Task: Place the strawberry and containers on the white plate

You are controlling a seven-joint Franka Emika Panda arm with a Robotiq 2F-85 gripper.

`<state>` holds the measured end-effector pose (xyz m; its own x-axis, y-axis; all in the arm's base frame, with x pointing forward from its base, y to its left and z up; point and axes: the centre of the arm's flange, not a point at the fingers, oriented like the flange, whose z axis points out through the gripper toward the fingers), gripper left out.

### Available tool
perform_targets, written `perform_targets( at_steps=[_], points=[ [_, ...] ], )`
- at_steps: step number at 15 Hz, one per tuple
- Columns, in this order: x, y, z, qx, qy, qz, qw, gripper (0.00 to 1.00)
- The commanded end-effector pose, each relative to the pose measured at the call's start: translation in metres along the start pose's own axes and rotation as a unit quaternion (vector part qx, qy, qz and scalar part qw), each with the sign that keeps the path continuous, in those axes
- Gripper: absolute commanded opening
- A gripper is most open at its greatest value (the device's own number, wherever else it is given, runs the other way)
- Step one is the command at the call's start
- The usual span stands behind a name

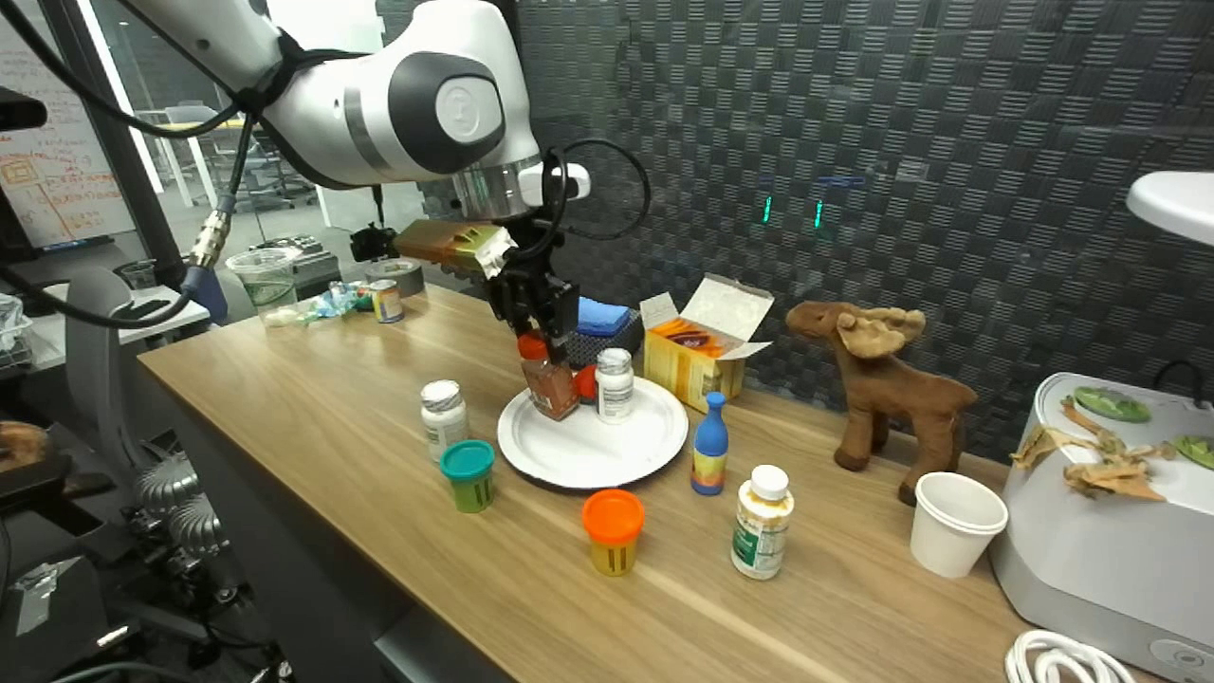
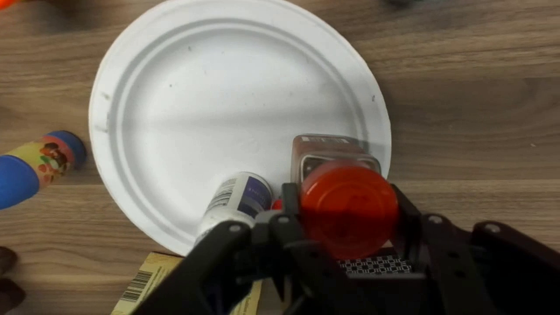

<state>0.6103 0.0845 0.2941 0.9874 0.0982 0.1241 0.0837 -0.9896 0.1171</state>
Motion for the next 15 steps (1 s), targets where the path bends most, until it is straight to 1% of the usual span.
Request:
perform_targets(
  at_steps=[1, 3, 4, 5, 6, 8, 9, 10, 13, 15],
  points=[
    [0.011, -0.003, -0.001, 0.011, 0.002, -0.032, 0.9994, 0.24],
    [0.011, -0.001, -0.001, 0.011, 0.000, -0.049, 0.9987, 0.24],
    [0.012, 0.001, -0.002, 0.013, -0.003, -0.057, 0.9983, 0.28],
    [0.012, 0.001, -0.003, 0.013, -0.004, -0.063, 0.9979, 0.74],
    [0.012, 0.001, -0.004, 0.014, -0.004, -0.069, 0.9975, 0.75],
    [0.011, 0.001, -0.007, 0.014, -0.005, -0.080, 0.9967, 0.89],
    [0.011, 0.002, -0.009, 0.014, -0.006, -0.083, 0.9964, 0.98],
    [0.010, 0.002, -0.011, 0.012, -0.006, -0.084, 0.9964, 1.00],
    [0.007, 0.005, -0.021, 0.010, -0.003, -0.078, 0.9969, 1.00],
    [-0.001, 0.004, -0.036, 0.015, -0.005, -0.063, 0.9979, 1.00]
  ],
)
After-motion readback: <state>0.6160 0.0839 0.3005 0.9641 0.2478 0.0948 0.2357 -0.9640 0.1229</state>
